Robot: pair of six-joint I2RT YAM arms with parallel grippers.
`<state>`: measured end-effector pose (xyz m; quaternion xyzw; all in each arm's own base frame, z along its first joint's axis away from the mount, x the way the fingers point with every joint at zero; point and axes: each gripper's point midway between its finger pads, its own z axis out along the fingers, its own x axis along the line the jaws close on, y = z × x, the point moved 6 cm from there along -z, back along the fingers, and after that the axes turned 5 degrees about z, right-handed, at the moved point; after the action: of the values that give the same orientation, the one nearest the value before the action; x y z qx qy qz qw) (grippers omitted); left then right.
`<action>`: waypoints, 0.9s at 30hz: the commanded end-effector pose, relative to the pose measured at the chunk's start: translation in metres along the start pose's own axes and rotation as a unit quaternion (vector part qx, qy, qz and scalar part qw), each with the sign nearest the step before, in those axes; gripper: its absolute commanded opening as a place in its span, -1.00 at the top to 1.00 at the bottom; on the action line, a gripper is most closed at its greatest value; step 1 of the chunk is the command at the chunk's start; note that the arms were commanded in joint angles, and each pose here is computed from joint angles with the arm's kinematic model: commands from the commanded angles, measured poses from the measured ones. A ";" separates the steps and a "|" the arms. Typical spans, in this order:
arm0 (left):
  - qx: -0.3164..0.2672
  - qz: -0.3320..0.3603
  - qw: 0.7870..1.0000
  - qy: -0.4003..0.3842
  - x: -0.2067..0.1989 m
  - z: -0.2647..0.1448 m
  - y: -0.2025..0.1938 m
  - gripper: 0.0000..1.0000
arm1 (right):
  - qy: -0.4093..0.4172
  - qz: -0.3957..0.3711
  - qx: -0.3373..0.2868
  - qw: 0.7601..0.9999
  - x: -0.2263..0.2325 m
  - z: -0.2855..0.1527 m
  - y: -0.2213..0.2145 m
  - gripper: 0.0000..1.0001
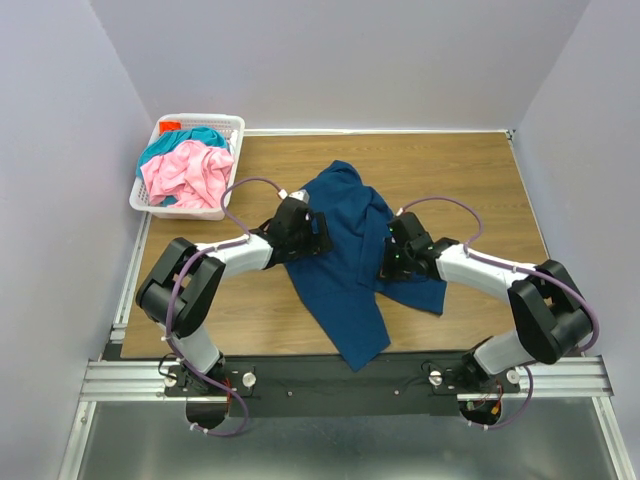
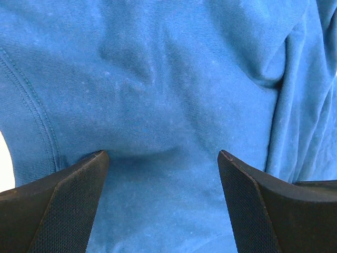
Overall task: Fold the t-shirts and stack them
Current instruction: Flatten the tshirt out
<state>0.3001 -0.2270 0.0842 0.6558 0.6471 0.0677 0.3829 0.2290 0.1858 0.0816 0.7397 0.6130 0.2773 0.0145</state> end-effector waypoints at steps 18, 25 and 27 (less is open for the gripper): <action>0.022 -0.014 0.994 0.105 0.060 0.009 0.012 -0.85 | -0.175 -0.007 -0.247 0.953 -0.043 -0.058 0.143 0.99; 0.012 -0.013 0.995 0.101 0.064 0.023 0.041 -0.85 | -0.296 -0.001 -0.267 0.917 -0.105 -0.058 0.215 0.99; 0.018 -0.009 0.994 0.105 0.065 0.029 0.043 -0.85 | -0.303 -0.016 -0.280 0.911 -0.104 -0.059 0.237 0.99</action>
<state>0.3636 -0.1847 0.0850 0.6251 0.6843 0.1179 0.3563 0.3841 0.0333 0.1716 0.7677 0.4718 0.2430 0.3592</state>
